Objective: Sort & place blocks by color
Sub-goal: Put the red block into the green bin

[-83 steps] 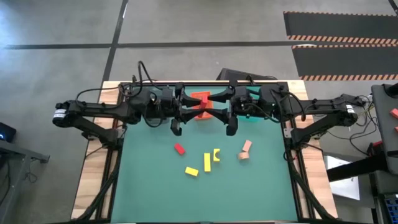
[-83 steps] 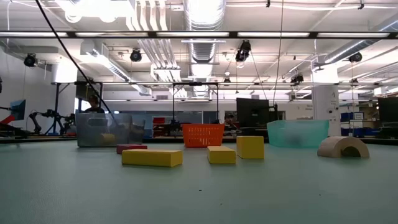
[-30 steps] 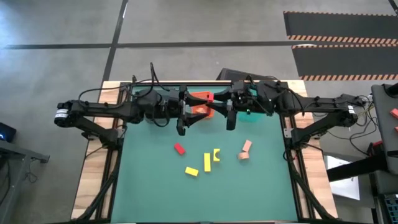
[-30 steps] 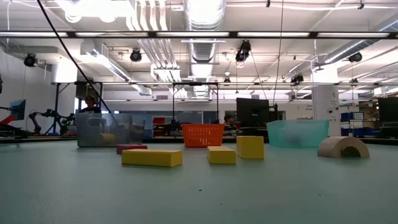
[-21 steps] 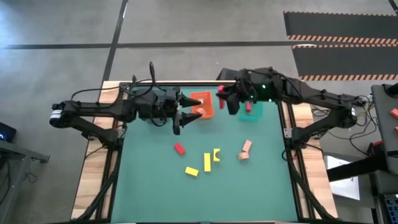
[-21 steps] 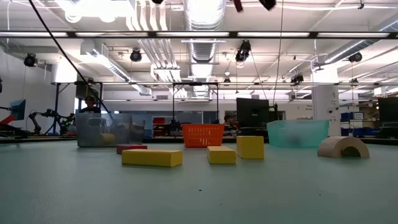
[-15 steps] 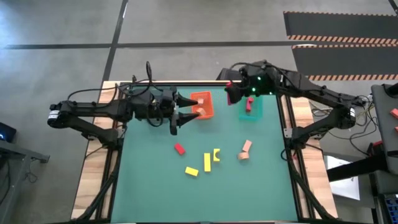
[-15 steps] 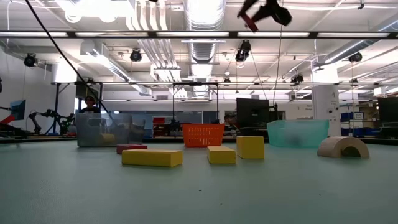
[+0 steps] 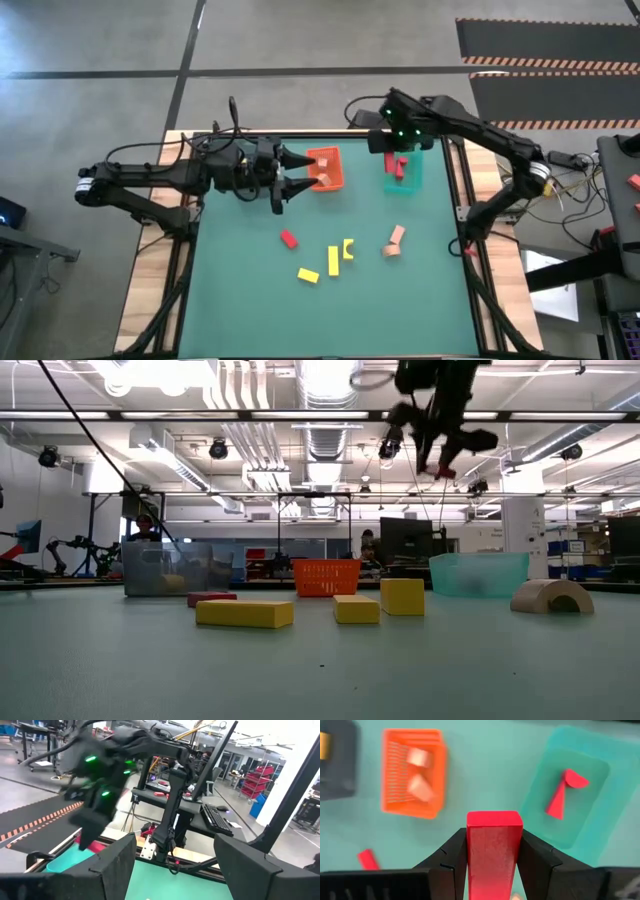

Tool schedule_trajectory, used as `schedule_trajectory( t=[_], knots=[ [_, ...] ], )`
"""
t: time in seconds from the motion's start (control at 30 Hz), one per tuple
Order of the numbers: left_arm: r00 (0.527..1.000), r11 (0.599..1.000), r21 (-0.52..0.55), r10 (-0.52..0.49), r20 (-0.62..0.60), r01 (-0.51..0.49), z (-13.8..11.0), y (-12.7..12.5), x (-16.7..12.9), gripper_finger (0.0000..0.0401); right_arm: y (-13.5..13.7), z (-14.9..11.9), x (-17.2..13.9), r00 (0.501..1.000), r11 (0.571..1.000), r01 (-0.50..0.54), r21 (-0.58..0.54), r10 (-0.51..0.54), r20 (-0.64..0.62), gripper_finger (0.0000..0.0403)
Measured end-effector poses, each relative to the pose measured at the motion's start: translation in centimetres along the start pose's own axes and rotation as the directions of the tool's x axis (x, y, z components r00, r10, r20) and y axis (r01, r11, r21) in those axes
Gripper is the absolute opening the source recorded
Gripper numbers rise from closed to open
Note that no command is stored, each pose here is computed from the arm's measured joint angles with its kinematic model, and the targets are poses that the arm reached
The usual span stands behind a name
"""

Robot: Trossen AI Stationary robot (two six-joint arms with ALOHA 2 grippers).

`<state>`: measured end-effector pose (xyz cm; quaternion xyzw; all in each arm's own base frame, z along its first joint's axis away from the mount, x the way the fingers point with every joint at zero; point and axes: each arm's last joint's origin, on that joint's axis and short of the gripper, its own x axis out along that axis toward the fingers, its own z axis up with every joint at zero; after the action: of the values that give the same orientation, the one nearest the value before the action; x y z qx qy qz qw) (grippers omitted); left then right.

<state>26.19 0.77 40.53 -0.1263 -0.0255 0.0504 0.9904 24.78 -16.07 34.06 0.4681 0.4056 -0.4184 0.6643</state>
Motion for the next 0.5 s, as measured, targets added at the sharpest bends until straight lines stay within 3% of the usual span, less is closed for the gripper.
schedule_trajectory(
  t=[0.27, 0.5],
  knots=[
    [1.0, 0.998, 0.057, 0.027, 0.01, -0.028, 0.1, 0.1, -0.1, 0.0251, -2.3, 3.5, 4.1, 0.989, 0.994, 0.055, 0.092, -0.042, -0.144, 0.0121],
    [0.999, 0.997, 0.066, 0.042, 0.031, -0.044, 0.7, 0.5, -0.6, 0.0251, -3.6, 4.4, 5.2, 0.975, 0.983, 0.123, 0.138, -0.094, -0.2, 0.0121]
  ],
)
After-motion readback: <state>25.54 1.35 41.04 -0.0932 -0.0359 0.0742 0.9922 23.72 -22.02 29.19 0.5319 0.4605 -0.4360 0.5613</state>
